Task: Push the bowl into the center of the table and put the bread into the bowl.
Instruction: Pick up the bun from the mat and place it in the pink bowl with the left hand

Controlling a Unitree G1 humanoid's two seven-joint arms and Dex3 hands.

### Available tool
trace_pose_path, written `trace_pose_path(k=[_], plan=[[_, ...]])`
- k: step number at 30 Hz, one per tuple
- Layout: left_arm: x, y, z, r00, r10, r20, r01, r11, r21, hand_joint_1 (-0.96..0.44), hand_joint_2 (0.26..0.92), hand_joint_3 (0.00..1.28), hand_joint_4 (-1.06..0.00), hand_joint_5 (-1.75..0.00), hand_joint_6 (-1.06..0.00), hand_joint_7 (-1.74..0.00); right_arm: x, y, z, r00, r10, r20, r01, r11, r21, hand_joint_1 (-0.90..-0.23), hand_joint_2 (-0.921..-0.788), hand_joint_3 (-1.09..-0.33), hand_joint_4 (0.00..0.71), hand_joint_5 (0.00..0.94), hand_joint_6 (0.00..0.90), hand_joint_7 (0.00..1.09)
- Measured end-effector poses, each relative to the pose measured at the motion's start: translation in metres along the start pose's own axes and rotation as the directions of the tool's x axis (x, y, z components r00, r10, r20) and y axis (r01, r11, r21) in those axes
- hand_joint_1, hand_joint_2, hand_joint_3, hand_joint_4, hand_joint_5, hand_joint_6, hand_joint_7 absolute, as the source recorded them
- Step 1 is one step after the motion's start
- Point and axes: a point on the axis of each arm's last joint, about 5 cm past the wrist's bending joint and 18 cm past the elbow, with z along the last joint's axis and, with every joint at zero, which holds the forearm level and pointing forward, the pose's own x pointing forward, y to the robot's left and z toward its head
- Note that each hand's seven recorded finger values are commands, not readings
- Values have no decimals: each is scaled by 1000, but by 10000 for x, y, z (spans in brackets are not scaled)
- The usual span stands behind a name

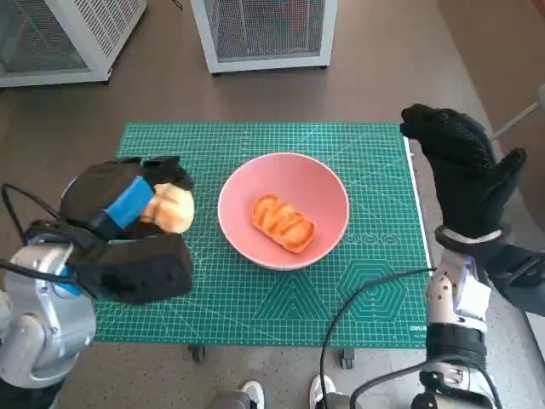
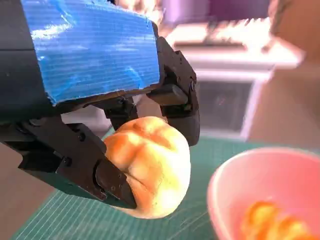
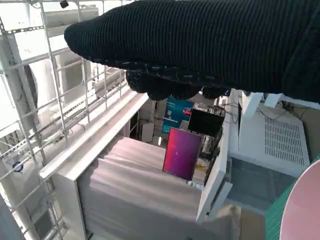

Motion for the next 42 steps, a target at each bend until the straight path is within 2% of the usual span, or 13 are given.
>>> trace_pose_path(k=[12, 22, 23, 24, 25, 27, 34, 36, 38, 39, 40, 41, 42], plan=[[198, 24, 442, 966, 28, 258, -39, 999, 37, 2, 881, 4, -892, -993, -745, -995, 13, 14, -20, 1000, 12, -9, -12, 1000, 5, -678, -921, -792, 183, 0, 162, 140], [543, -122, 695, 926, -44, 376, 39, 999, 21, 3, 908, 29, -767, -1172, -695, -1023, 30, 31, -25, 1000, 26, -13, -26, 1000, 8, -686, -921, -786, 180, 0, 158, 140], [573, -129, 709, 923, -46, 383, 41, 999, 22, 3, 858, 134, -745, -1213, -685, -1047, 31, 33, -25, 1000, 28, -13, -28, 1000, 8, -686, -921, -786, 180, 0, 158, 140], [605, -137, 724, 920, -50, 388, 43, 999, 24, 3, 740, 374, -710, -1305, -657, -1123, 32, 34, -26, 999, 29, -14, -28, 1000, 8, -686, -921, -786, 180, 0, 158, 140], [635, -146, 739, 918, -52, 393, 46, 999, 26, 3, 684, 495, -687, -1363, -638, -1149, 32, 35, -26, 999, 29, -14, -29, 1000, 8, -686, -921, -787, 180, 0, 157, 141], [697, -165, 768, 916, -63, 397, 55, 998, 32, 3, 659, 557, -675, -1391, -621, -1161, 34, 36, -24, 999, 31, -13, -31, 1000, 8, -686, -921, -787, 179, 0, 157, 141], [834, -268, 808, 918, -103, 382, 91, 995, 50, 2, 868, 160, -738, -1191, -596, -1151, 39, 37, -19, 999, 34, -10, -33, 999, 7, -686, -921, -784, 177, 0, 152, 142], [860, -302, 808, 918, -115, 379, 106, 993, 46, 3, 893, 117, -732, -1223, -599, -1102, 40, 38, -17, 999, 35, -9, -35, 999, 7, -686, -921, -784, 177, 0, 151, 142], [877, -328, 802, 917, -128, 378, 124, 992, 35, 178, 907, 122, -676, -1255, -557, -767, 42, 38, -13, 999, 36, -7, -36, 999, 6, -686, -921, -783, 177, 0, 152, 144], [884, -338, 800, 916, -134, 377, 133, 991, 29, 113, 863, 103, -540, -911, -508, -545, 43, 38, -11, 999, 37, -5, -37, 999, 5, -686, -921, -782, 177, 0, 153, 145], [887, -344, 799, 916, -143, 374, 144, 989, 25, 70, 839, 82, -496, -607, -492, -373, 44, 39, -9, 999, 37, -4, -37, 999, 5, -686, -921, -782, 177, 0, 153, 145], [888, -347, 800, 916, -151, 373, 155, 988, 20, 22, 812, 59, -399, -388, -440, -239, 44, 39, -8, 999, 38, -4, -38, 999, 4, -686, -921, -781, 177, 0, 154, 146], [890, -348, 801, 915, -163, 369, 169, 985, 15, 5, 803, 51, -365, -311, -421, -191, 43, 39, -7, 999, 38, -3, -38, 999, 4, -686, -921, -781, 177, 0, 154, 147]])
